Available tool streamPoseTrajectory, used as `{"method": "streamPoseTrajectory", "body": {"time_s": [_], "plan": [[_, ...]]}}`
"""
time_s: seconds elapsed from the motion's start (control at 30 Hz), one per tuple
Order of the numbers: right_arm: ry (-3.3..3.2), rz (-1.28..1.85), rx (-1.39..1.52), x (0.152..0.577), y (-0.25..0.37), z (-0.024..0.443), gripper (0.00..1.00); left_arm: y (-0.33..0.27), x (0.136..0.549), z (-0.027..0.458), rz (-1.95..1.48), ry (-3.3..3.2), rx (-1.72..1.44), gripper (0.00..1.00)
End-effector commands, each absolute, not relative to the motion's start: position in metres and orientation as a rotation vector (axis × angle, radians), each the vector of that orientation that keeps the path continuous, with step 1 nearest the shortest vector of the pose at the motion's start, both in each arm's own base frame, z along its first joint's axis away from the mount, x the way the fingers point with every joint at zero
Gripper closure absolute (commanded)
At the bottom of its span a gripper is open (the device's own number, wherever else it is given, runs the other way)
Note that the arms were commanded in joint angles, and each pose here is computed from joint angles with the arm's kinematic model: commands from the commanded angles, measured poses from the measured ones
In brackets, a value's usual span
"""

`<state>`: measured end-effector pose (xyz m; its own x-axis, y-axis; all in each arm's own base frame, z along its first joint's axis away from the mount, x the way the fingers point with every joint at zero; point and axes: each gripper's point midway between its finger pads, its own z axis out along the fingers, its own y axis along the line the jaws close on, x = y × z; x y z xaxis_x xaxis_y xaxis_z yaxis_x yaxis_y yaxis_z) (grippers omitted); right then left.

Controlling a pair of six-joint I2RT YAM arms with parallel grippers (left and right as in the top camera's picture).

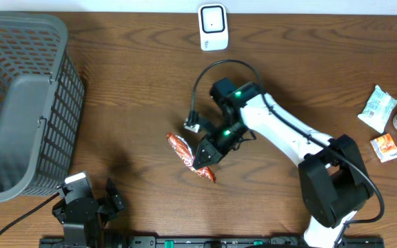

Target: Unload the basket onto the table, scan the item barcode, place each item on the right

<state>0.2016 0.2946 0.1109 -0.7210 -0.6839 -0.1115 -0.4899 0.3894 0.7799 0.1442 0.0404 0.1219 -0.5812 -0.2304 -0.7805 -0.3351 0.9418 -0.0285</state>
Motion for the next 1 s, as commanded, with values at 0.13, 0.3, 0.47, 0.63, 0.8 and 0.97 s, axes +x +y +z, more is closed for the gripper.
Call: {"method": "streamPoseTrajectory", "body": {"time_s": [0.13, 0.3, 0.47, 0.63, 0.8, 0.97], "plan": [[-2.074, -1.929, 0.704, 0.22, 0.308, 0.191, 0.98, 0.042, 0.144, 0.122, 0.156, 2.21, -0.415, 0.02], [-1.981, -2.005, 0.579, 0.229, 0.31, 0.21, 0.99, 0.042, 0.144, 0.122, 0.156, 2.21, -0.415, 0.02], [-1.993, -1.997, 0.514, 0.246, 0.309, 0.21, 0.99, 0.042, 0.144, 0.122, 0.156, 2.21, -0.415, 0.02], [-2.115, -2.075, 0.607, 0.298, 0.312, 0.213, 0.99, 0.042, 0.144, 0.122, 0.155, 2.209, -0.415, 0.02], [-2.259, -2.254, 0.742, 0.359, 0.314, 0.246, 0.99, 0.042, 0.144, 0.122, 0.156, 2.21, -0.415, 0.02], [-2.333, -2.359, 0.59, 0.409, 0.311, 0.239, 0.99, 0.042, 0.144, 0.122, 0.156, 2.21, -0.415, 0.02]]}}
